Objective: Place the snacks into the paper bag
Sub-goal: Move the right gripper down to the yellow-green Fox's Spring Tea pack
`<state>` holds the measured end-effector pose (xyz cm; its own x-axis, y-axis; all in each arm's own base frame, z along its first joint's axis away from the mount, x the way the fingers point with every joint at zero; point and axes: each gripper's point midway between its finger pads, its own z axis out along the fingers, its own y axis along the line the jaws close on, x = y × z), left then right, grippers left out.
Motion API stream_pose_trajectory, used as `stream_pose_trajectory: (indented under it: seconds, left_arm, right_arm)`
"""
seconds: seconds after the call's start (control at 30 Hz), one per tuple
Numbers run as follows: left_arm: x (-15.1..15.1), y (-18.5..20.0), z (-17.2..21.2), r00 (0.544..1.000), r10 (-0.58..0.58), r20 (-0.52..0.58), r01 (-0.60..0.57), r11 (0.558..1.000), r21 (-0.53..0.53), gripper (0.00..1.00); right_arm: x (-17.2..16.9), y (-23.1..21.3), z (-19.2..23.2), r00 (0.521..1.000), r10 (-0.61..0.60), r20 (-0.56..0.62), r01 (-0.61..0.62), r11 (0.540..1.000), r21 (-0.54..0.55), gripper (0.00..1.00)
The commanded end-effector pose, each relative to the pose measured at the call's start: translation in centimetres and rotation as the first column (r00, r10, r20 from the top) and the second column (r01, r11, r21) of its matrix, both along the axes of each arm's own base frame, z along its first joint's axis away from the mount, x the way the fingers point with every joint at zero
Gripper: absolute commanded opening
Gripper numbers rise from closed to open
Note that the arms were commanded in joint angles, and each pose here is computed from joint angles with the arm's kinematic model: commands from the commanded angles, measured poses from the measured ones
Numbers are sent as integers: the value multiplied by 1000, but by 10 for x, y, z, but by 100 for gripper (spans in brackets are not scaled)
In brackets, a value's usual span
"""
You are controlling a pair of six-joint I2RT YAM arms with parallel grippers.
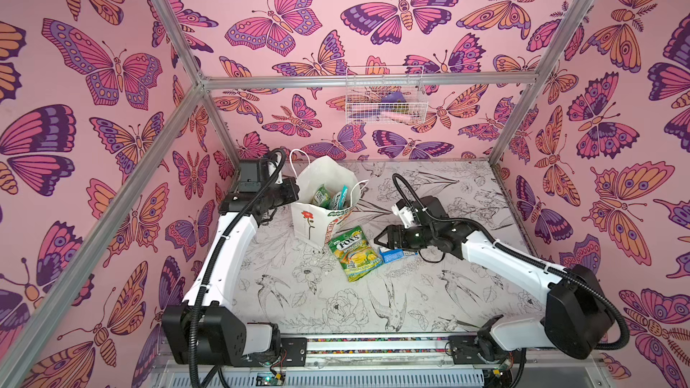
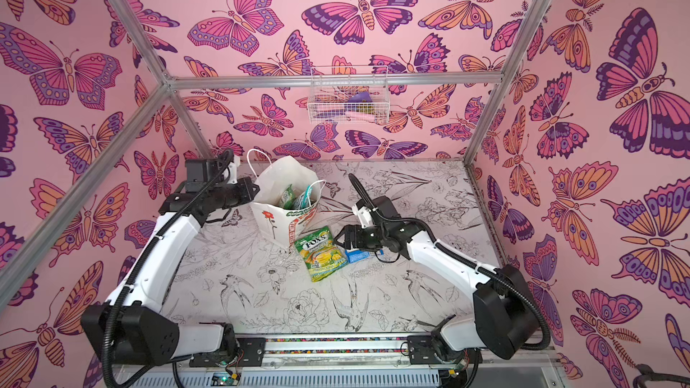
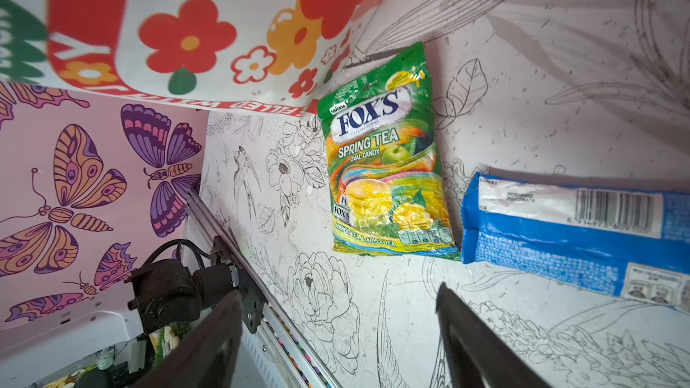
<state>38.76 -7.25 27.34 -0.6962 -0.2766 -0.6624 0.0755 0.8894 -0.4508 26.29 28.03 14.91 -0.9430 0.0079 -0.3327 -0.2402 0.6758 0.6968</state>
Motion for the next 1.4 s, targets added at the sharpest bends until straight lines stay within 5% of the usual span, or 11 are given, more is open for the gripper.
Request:
stream_pose_trajectory:
  seconds: [0.0, 0.33, 1.37]
  left_arm:
    - [4, 1, 19, 997, 4, 76, -3, 1000, -13, 0]
    - [4, 1, 19, 997, 2, 76, -1, 1000, -14, 0]
    - [4, 1, 18, 997, 3, 74, -2, 1000, -12, 0]
  right_arm:
    - [4, 4, -7, 998, -47, -40, 50, 997, 63, 82]
    - [-2, 1, -44, 978, -154, -139, 167, 983, 83, 80]
    - [-19, 19, -108, 933, -232, -274, 268, 958, 102, 72]
